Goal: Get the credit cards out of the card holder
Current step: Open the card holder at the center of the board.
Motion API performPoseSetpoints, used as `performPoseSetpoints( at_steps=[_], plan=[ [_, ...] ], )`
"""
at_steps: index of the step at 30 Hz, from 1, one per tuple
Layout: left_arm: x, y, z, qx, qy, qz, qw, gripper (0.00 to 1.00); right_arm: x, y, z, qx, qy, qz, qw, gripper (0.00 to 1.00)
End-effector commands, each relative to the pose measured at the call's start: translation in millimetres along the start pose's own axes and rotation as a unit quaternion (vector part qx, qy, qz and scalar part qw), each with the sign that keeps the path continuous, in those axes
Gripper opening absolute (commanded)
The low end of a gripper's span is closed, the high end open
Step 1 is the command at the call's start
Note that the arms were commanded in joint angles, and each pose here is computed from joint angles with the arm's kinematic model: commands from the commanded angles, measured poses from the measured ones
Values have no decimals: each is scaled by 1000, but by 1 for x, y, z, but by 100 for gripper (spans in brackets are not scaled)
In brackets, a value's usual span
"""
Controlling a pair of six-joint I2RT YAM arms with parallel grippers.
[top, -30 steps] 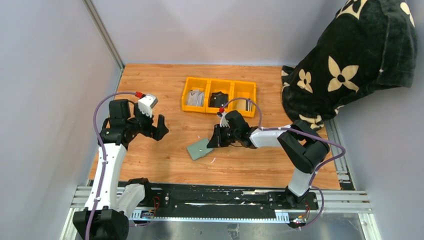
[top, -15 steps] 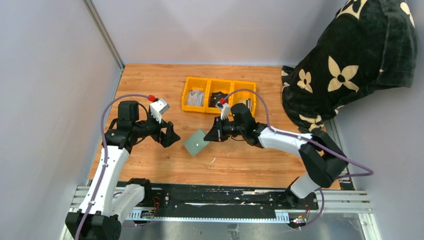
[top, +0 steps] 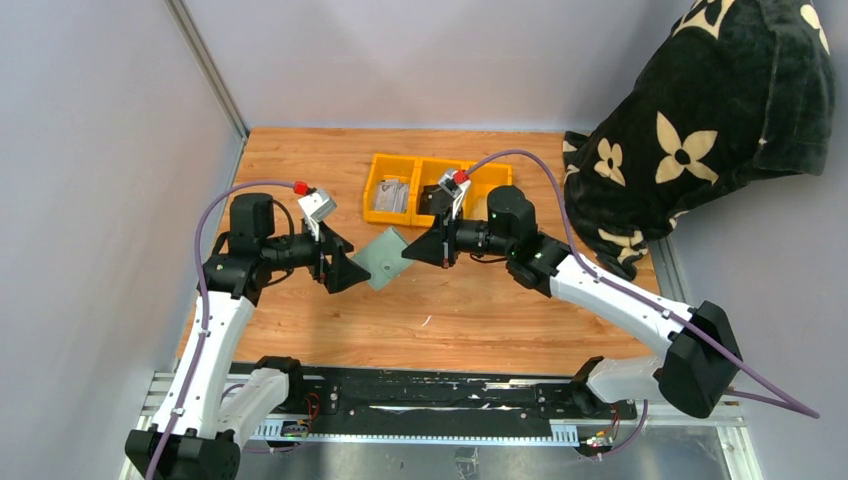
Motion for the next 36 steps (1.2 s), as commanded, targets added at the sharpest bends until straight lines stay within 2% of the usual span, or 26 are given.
performPoseSetpoints(
  at_steps=[1, 5, 12, 15, 20, 22, 24, 26, 31, 33, 36],
  plan=[
    [4, -18, 2, -41, -1, 12, 999, 100, 22, 24, 3, 33, -22, 40, 998, 0],
    [4, -22, 3, -51, -2, 13, 999, 97, 32, 33, 1, 44, -31, 52, 997, 0],
    [4, -28, 4, -76, 0, 18, 997, 70, 42, 38, 2, 33, -47, 67, 996, 0],
    [4, -29, 4, -80, 1, 19, 997, 53, 47, 39, 3, 26, -56, 72, 996, 0],
    [4, -32, 5, -90, 1, 19, 996, 15, 51, 41, 3, 24, -63, 76, 995, 0],
    [6, -33, 6, -87, -2, 15, 996, 6, 50, 39, 3, 14, -59, 71, 996, 8],
    [9, -34, 7, -85, -5, 10, 996, 0, 47, 34, 4, -10, -55, 66, 996, 26],
    [14, -38, 9, -88, -9, 8, 996, 0, 44, 28, 8, -43, -53, 60, 996, 45],
    [24, -51, 15, -107, -18, 6, 994, 0, 34, 24, 18, -77, -63, 26, 995, 67],
    [27, -56, 18, -111, -21, 3, 994, 0, 31, 26, 17, -70, -61, 9, 996, 80],
    [29, -61, 20, -118, -23, 5, 993, 0, 30, 30, 13, -50, -55, -13, 997, 81]
  ],
)
Point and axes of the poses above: each gripper's point midway between its finger pads, its own z axis back along the fingers, its own y axis along the line the jaws close on, x = y × z, the point moved 6 cm from there along z, back along the fingers, and after that the axes turned 14 degrees about z, right-handed, at the moved point
